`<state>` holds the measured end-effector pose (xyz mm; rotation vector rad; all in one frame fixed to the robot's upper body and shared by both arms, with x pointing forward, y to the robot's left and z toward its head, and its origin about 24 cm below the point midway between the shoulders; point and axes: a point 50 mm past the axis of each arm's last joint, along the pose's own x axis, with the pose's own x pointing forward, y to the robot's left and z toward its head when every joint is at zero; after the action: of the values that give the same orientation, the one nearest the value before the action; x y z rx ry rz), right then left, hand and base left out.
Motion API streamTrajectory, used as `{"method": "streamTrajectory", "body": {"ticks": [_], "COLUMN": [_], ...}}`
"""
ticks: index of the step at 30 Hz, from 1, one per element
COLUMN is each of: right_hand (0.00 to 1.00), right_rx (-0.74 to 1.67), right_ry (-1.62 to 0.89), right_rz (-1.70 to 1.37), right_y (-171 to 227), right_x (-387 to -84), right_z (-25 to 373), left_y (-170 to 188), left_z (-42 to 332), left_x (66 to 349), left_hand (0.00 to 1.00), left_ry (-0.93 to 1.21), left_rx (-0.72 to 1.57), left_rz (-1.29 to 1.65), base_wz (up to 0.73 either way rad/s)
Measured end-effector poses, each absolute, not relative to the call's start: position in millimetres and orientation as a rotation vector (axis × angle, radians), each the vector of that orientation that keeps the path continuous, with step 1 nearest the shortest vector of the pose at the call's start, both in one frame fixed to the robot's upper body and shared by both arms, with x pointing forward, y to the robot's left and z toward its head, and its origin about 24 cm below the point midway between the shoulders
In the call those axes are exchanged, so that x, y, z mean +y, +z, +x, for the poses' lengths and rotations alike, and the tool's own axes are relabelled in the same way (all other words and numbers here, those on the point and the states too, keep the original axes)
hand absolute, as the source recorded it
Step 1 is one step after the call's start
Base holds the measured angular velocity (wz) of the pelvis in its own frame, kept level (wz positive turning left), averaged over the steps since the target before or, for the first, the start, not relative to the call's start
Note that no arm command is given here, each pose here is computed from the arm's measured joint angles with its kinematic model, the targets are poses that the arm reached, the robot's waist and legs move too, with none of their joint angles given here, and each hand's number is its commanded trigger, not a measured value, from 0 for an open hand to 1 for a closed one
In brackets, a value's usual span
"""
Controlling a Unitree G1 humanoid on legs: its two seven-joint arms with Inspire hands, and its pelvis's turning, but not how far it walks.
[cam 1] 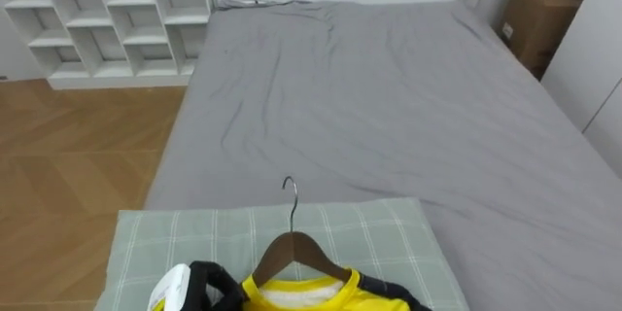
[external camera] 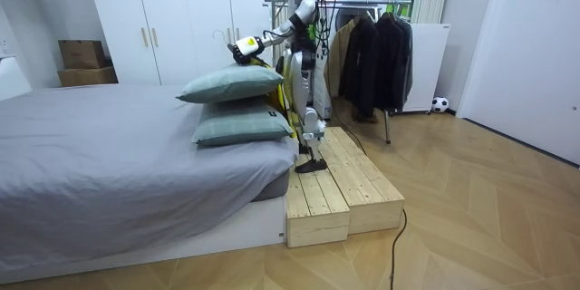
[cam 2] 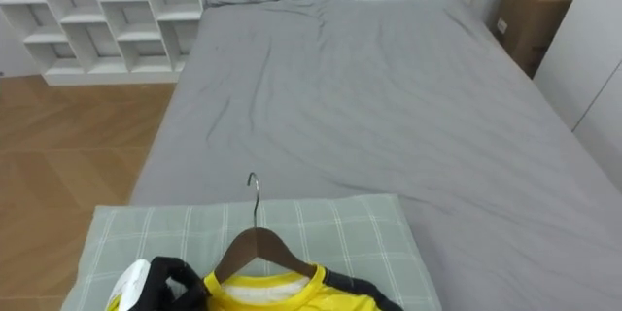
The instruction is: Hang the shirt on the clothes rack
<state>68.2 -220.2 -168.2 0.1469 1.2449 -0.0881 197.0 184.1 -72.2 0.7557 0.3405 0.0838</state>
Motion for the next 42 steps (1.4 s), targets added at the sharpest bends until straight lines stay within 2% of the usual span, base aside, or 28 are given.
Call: {"method": "streamTrajectory", "body": {"ticks": [15,32,42], "right_hand": [0.0,0.0,0.0], "right_rx": [1.245,1.253,1.252], "right_ry": [-0.152,-0.19,-0.186], "right_rz": [0.188,0.186,0.188], "right_y": [-169,-169,-169], "right_x": [-223,-225,-226], "right_z": [61,57,56], "left_y": [-58,-57,-42], "left_z": [204,205,212], "left_x": [194,197,193], "left_hand": [1.0,1.0,1.0], "left_ry": [0.122,0.13,0.135], "left_rx": [0.287,0.288,0.215], "left_rz": [0.757,0.755,0.745], "base_wz": [-0.04,-0.02,0.0]}}
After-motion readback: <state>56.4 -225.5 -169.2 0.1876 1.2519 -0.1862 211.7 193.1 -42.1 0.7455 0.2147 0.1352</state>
